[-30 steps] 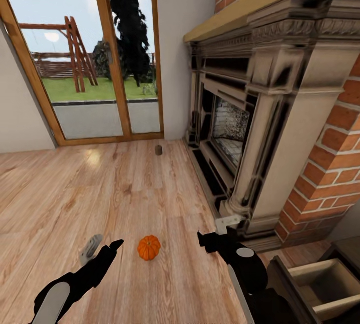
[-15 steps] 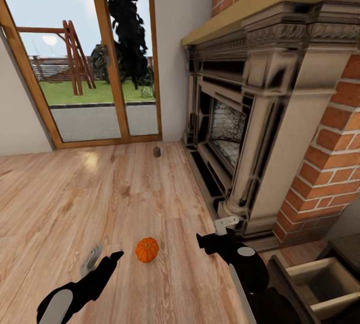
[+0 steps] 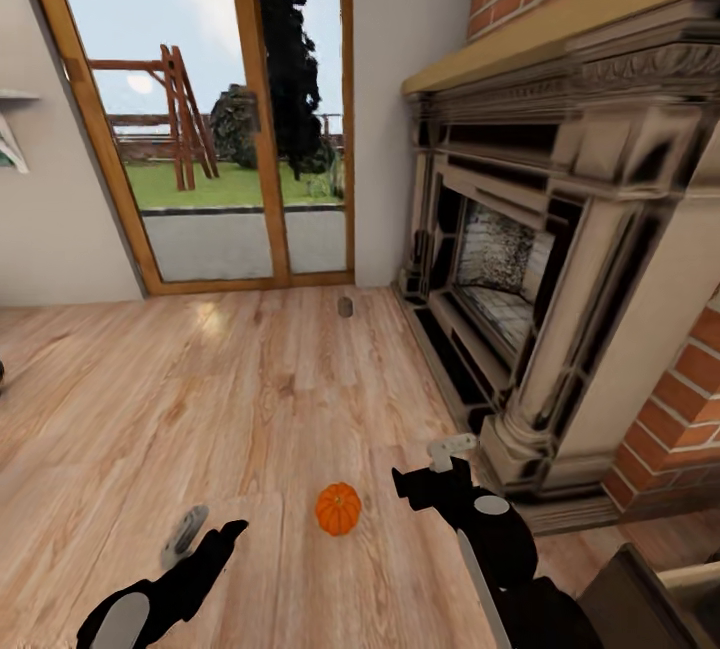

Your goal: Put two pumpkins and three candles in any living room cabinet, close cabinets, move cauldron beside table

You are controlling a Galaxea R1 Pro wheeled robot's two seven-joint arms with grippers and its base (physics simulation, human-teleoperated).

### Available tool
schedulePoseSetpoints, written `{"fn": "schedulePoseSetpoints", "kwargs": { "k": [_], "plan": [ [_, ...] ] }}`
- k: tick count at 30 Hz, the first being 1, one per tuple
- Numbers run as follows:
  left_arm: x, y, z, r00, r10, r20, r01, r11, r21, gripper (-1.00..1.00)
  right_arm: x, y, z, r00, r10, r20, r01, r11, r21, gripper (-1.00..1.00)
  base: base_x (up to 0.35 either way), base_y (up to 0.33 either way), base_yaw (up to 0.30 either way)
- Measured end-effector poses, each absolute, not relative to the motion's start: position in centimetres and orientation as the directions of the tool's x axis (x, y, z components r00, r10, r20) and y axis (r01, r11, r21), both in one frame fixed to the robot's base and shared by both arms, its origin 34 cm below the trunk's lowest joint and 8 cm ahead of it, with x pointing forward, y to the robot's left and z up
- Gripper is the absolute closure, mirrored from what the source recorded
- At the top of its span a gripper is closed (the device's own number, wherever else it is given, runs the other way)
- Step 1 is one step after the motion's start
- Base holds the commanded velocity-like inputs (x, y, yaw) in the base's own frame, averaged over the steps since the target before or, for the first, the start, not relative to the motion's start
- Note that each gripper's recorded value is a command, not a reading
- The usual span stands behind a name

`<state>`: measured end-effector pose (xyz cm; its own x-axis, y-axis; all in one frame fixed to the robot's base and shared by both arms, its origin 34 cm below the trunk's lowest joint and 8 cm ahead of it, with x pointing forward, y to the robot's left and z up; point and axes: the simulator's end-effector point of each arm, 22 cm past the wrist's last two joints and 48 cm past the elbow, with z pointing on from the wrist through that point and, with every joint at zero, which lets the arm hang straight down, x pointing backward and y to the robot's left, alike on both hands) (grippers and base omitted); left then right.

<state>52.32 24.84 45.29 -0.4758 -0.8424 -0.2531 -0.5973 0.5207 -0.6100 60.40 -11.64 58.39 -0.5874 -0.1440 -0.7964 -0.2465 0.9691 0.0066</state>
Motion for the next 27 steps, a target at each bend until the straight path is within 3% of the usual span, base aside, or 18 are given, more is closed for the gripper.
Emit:
{"fn": "schedulePoseSetpoints", "kwargs": {
  "k": [12, 18, 27],
  "plan": [
    [53.0, 23.4, 45.8, -0.521, -0.797, -0.305, -0.535, 0.583, -0.611, -1.0, 60.4, -11.9, 58.4, -0.59, -0.143, -0.795, -0.244, 0.97, 0.007, -1.0, 0.108, 0.317, 0.296],
    [53.0, 23.5, 45.8, -0.534, -0.776, -0.336, -0.522, 0.616, -0.591, -1.0, 60.5, -11.9, 58.4, -0.589, -0.143, -0.796, -0.244, 0.97, 0.007, -1.0, 0.251, 0.203, 0.29],
    [53.0, 23.7, 45.7, -0.54, -0.764, -0.354, -0.517, 0.633, -0.576, -1.0, 60.5, -12.0, 58.4, -0.589, -0.142, -0.795, -0.242, 0.97, 0.006, -1.0, 0.309, 0.122, 0.051]
  ]
}}
